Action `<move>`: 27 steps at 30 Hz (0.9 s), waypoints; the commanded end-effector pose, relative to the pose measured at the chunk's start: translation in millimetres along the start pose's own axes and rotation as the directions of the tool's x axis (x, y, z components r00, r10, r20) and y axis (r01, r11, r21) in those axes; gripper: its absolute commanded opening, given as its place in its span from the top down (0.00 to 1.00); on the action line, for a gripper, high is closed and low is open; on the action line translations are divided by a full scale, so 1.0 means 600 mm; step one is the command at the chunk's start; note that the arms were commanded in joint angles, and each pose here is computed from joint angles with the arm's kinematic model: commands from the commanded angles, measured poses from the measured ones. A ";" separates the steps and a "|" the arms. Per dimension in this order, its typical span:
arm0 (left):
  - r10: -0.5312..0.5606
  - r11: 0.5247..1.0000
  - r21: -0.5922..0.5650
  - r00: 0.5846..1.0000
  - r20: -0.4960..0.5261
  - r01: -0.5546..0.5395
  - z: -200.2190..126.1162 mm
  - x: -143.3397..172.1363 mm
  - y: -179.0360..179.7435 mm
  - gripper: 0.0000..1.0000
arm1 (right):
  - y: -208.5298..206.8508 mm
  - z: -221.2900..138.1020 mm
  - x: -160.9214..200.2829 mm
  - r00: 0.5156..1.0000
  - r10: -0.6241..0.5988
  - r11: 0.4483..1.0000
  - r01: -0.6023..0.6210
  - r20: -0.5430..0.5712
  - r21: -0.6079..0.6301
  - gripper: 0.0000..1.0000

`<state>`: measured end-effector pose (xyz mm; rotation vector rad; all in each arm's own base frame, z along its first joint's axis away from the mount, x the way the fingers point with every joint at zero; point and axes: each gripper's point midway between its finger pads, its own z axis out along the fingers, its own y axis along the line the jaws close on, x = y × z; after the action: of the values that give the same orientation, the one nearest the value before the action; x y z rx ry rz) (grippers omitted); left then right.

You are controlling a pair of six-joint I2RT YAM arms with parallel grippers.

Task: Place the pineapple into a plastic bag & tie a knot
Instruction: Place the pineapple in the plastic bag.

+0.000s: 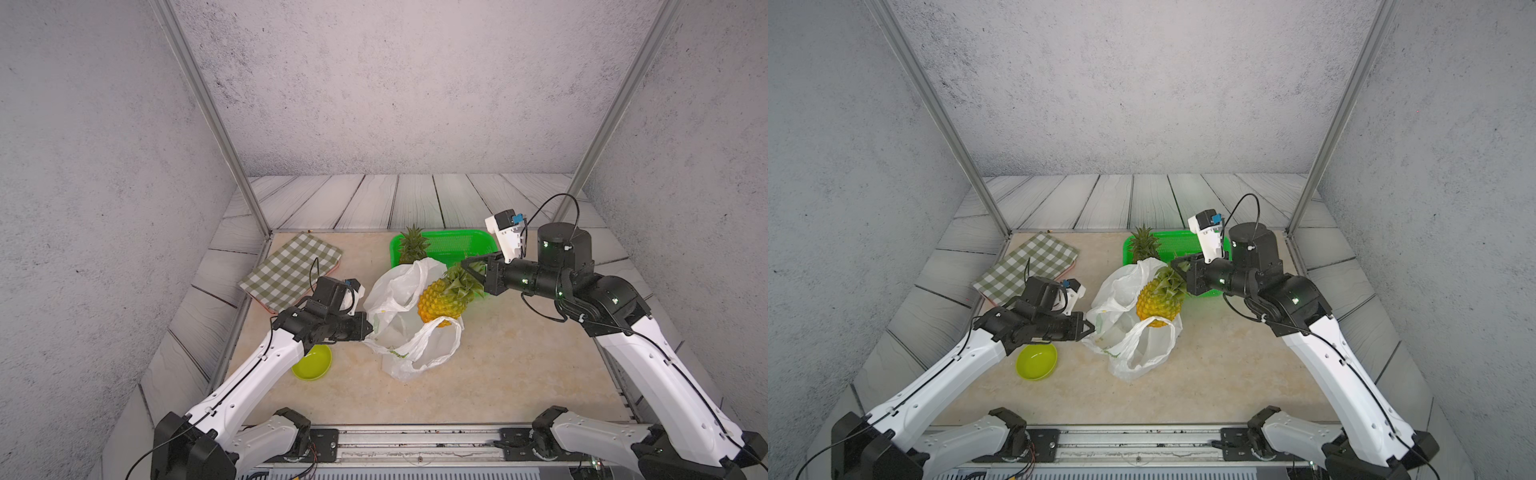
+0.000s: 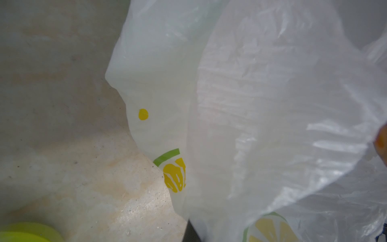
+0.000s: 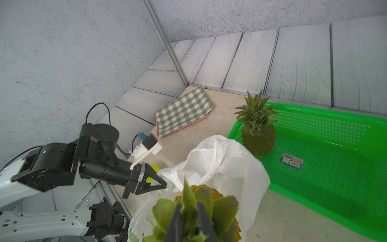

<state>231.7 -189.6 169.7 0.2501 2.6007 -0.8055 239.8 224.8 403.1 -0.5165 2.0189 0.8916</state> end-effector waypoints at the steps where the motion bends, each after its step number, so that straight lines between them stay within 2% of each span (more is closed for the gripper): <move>1: -0.003 1.000 -0.001 1.000 0.017 0.003 -0.006 -0.013 -0.003 1.00 | 0.046 -0.023 -0.010 0.998 -0.024 0.993 0.031 0.065 -0.112 1.00; 7: -0.011 1.000 0.015 1.000 0.022 0.010 -0.003 -0.015 -0.007 1.00 | 0.048 0.012 0.022 0.999 -0.027 0.991 0.029 0.018 -0.131 1.00; 16: -0.025 0.999 0.038 1.000 0.018 0.024 0.001 -0.014 -0.011 1.00 | 0.056 0.091 0.022 0.997 -0.072 0.991 0.076 0.042 -0.114 1.00; 21: -0.018 1.000 0.025 1.000 0.021 0.017 -0.001 -0.014 -0.008 1.00 | 0.049 0.145 0.067 0.986 -0.164 0.986 0.162 -0.041 -0.039 1.00; 27: -0.013 0.999 -0.030 1.000 0.020 0.014 -0.006 -0.010 0.008 1.00 | 0.013 0.181 0.125 0.966 -0.231 0.969 0.239 -0.113 0.064 1.00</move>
<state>234.5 -191.4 170.1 0.2205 2.5996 -0.8186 237.8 310.5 290.7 -0.7799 2.1166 0.7429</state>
